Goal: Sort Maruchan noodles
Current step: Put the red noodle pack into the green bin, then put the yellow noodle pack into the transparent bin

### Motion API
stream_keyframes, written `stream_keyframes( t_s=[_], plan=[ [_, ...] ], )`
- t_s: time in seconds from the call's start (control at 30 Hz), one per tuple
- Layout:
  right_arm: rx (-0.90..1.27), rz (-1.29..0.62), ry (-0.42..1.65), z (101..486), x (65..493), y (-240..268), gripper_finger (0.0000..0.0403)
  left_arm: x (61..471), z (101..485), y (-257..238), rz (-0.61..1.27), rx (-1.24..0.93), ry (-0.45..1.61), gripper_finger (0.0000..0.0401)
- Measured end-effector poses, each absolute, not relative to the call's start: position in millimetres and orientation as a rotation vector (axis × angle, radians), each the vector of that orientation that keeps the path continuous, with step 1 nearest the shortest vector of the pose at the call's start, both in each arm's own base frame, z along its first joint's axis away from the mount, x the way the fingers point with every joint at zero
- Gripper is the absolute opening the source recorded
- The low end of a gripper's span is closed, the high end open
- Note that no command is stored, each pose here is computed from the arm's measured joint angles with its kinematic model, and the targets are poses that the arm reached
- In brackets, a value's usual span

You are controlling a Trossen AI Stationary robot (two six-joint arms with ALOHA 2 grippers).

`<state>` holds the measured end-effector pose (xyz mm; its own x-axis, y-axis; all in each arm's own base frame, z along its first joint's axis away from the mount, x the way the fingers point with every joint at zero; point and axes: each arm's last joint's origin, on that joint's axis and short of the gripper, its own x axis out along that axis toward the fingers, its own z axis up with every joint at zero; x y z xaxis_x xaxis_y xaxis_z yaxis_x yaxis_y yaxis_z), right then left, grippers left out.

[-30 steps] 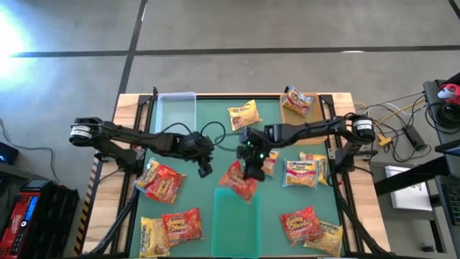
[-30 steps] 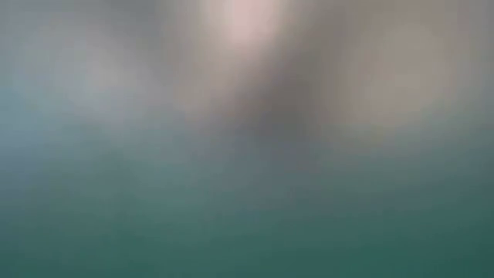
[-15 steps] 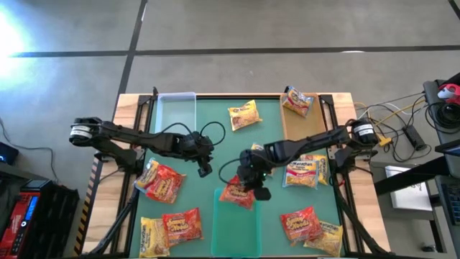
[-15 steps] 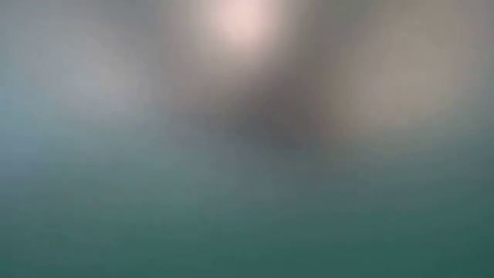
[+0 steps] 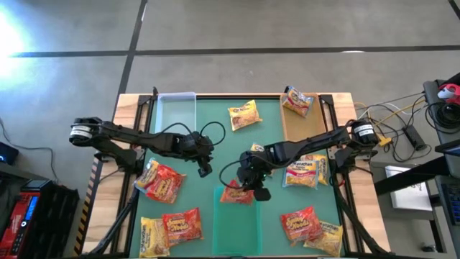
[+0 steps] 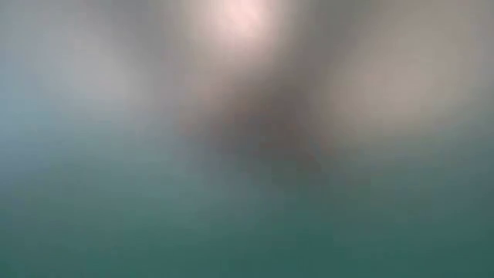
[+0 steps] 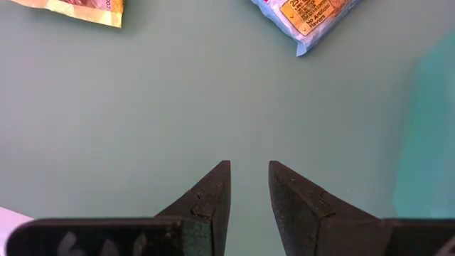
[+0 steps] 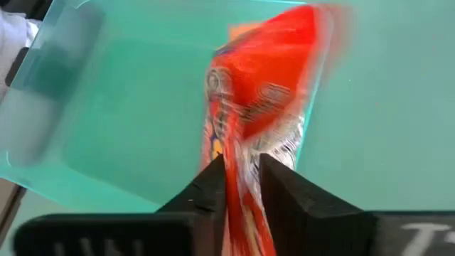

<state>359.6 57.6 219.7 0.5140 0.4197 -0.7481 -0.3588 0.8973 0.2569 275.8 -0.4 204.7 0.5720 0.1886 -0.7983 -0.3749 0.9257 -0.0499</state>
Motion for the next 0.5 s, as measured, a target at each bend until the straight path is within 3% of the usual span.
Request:
stream_keyframes(
  t_s=[0.23,0.5],
  plan=[
    [0.072,0.47,0.922,220,359,58,0.0127,276,205,0,0.33,-0.216,0.906,0.008],
    [0.009,0.341,0.987,235,347,39,0.0132,283,209,-1,0.295,-0.178,0.827,0.008]
  ],
)
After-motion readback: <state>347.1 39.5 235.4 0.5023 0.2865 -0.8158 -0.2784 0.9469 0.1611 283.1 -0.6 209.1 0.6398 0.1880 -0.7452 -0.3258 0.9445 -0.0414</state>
